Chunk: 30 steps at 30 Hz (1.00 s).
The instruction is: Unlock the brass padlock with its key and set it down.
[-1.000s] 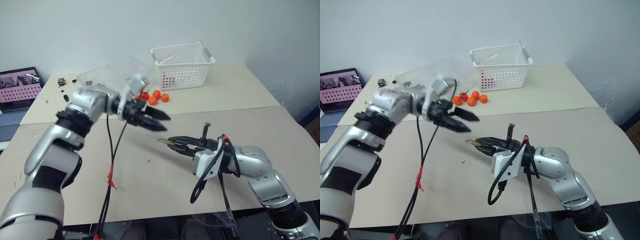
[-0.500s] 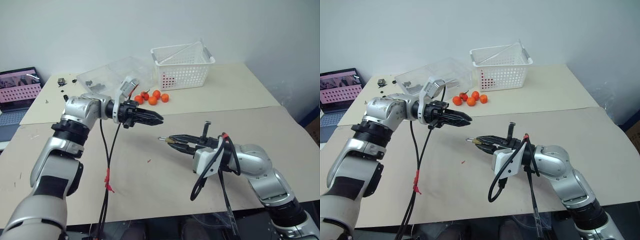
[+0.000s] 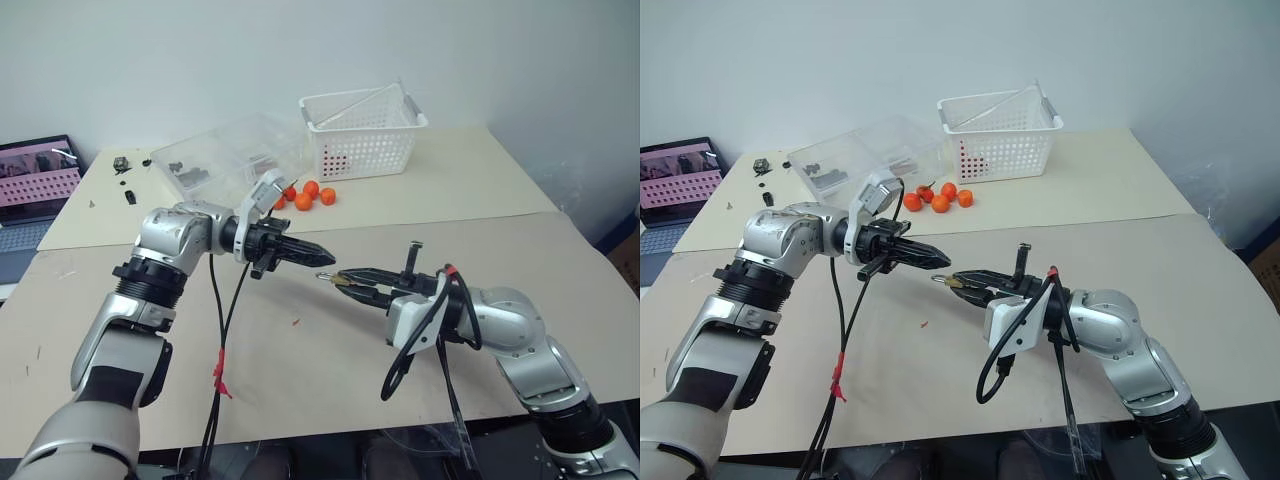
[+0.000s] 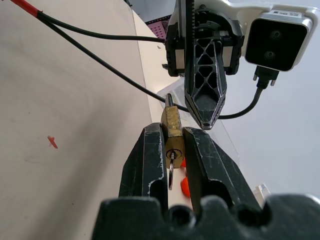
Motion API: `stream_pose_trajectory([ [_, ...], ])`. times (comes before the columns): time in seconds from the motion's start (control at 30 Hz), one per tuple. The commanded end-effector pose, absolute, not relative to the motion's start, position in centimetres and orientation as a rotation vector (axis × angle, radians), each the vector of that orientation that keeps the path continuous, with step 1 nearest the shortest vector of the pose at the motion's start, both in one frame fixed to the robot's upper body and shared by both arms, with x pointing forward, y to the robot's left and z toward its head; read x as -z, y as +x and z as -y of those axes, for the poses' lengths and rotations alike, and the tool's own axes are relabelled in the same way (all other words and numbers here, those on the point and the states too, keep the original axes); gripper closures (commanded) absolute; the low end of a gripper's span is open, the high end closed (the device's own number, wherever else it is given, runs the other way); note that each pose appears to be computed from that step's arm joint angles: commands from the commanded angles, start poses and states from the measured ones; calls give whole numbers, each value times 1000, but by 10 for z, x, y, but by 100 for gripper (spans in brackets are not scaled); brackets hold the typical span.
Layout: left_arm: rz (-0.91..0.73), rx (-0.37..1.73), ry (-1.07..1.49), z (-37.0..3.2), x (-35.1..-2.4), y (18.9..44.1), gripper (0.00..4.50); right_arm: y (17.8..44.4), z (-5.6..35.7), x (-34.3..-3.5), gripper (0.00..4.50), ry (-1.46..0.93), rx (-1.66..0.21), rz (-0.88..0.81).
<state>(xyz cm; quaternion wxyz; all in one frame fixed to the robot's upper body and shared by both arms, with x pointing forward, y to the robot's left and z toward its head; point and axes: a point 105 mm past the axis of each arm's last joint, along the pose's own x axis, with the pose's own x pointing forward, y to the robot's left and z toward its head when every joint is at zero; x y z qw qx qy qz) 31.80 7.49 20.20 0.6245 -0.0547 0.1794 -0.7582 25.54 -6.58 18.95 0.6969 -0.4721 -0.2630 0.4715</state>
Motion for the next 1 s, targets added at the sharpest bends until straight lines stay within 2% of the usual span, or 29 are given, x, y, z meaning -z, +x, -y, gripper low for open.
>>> stream_pose_trajectory([
  [0.03,-413,1767,-111,-78,-206,311,447,251,68,-203,434,-1058,-1017,648],
  [0.47,-462,1767,-140,-82,-195,302,447,257,72,-211,434,-1077,-1002,660],
  [1.0,-443,1721,-144,-79,-192,312,447,251,65,-217,434,-1045,-1008,672],
])
